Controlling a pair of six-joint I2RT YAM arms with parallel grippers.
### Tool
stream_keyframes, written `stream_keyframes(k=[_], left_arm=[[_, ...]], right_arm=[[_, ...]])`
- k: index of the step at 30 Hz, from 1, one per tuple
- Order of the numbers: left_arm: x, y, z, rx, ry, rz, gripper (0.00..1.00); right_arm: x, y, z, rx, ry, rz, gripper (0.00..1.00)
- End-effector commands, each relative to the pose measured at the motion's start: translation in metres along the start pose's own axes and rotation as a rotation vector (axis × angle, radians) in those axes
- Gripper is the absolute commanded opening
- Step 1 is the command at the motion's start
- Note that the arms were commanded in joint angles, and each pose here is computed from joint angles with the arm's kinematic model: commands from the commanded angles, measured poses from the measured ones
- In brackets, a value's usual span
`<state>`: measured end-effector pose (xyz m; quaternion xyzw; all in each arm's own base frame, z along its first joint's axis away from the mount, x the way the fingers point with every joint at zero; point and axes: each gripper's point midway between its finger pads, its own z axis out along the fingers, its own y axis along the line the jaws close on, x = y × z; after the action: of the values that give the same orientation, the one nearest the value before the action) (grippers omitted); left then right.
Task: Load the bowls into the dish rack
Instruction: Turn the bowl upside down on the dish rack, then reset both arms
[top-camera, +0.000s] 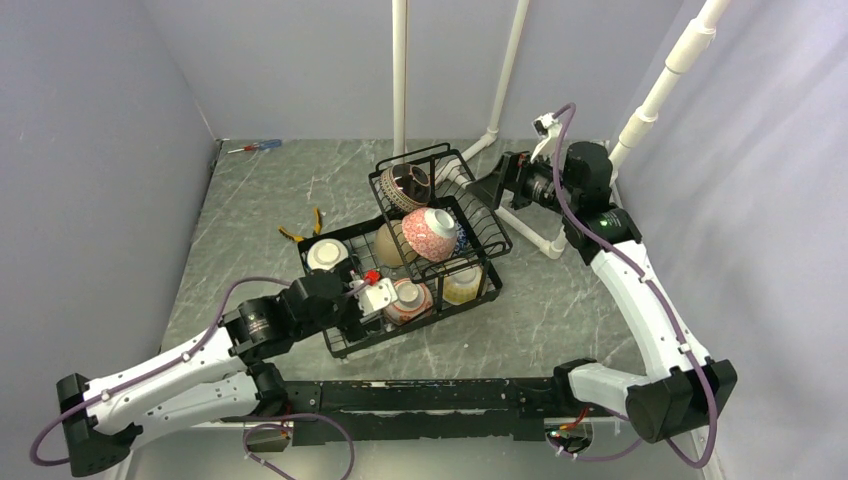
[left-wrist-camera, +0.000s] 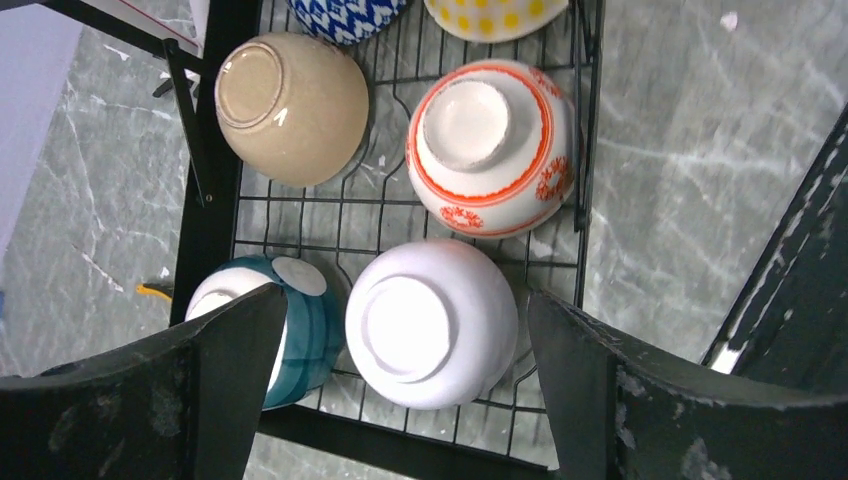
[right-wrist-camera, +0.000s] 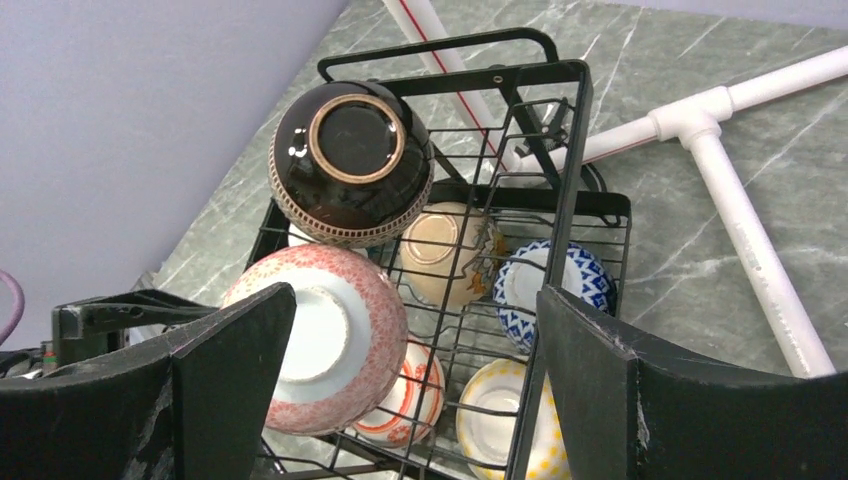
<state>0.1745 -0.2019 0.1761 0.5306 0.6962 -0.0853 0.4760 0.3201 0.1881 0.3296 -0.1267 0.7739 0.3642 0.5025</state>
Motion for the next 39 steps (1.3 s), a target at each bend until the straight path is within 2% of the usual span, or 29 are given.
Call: stream_keyframes(k=[1,5,14,19,24,33,39], left_arm=[[-0.024,0.011,-0.004,-0.054,-0.117,-0.176,0.95],[-0.022,0.03,-0.007,-0.124,-0.139,-0.323,0.95],[0.001,0.083,0.0,-0.15,-0.166,-0.667,0.95],[0.008,0.111,0.003,-0.122,-0.264,-0.845,0.95],[0.028,0.158,-0.011,-0.21,-0.391,-1.011,0.95],[0.071,0.227,-0.049,-0.567,-0.523,-1.143,0.95],[0.081,0.254,-0.062,-0.682,-0.567,-1.171,0.95]], right_arm=[[-0.01,-0.004,0.006,-0.029,-0.044,0.015,0.96],[-0.01,-0.018,0.007,-0.01,-0.057,0.056,0.99],[-0.007,-0.044,0.007,0.068,-0.084,0.113,1.0],[-0.001,-0.07,0.004,0.183,-0.12,0.137,0.99],[0.011,-0.106,-0.003,0.343,-0.165,0.171,1.0],[0.053,-0.167,-0.029,0.583,-0.252,0.266,0.99],[0.098,-0.213,-0.046,0.739,-0.319,0.326,0.99]])
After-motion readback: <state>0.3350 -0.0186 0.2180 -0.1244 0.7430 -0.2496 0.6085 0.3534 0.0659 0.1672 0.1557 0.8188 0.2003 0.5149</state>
